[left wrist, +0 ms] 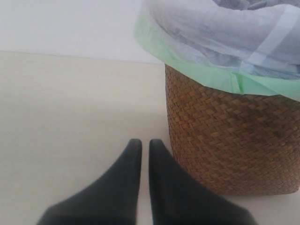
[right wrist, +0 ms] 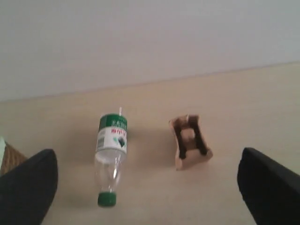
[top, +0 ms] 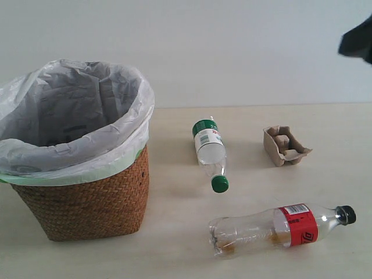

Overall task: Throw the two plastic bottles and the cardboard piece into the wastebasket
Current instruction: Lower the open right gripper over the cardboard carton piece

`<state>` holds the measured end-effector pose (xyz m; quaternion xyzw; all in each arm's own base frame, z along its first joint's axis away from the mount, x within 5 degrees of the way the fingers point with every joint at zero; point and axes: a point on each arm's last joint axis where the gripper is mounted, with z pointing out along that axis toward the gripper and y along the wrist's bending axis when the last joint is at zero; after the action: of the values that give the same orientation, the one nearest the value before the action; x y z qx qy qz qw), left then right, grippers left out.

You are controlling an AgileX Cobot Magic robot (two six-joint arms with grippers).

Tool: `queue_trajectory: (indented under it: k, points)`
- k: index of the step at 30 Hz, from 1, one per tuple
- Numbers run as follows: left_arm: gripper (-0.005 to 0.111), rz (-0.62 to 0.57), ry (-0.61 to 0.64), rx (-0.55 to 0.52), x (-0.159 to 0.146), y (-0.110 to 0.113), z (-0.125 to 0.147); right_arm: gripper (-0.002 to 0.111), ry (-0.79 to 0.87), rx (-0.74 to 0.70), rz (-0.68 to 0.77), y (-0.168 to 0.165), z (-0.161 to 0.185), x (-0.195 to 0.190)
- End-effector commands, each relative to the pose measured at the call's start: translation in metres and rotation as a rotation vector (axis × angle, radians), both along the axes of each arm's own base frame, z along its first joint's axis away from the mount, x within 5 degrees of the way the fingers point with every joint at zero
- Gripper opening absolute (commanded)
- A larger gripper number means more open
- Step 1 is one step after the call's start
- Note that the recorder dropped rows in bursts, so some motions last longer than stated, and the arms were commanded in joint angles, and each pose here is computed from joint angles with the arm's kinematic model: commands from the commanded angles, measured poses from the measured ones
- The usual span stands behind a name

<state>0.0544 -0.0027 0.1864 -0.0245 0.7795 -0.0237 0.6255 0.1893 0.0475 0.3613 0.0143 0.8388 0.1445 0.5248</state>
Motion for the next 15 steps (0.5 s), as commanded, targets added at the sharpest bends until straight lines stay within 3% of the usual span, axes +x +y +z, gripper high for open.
queue_trajectory:
  k: [1, 8, 15]
  points:
    - [0.006, 0.006, -0.002, -0.006, 0.0, 0.0, -0.001, 0.094, 0.175, -0.072, 0.085, 0.024, -0.007, 0.036]
    - [0.006, 0.006, -0.002, -0.006, 0.0, 0.0, -0.001, 0.094, 0.466, -0.237, 0.129, 0.043, -0.03, 0.102]
    - [0.006, 0.006, -0.002, -0.006, 0.0, 0.0, -0.001, 0.094, 0.527, -0.356, 0.177, 0.057, -0.069, 0.157]
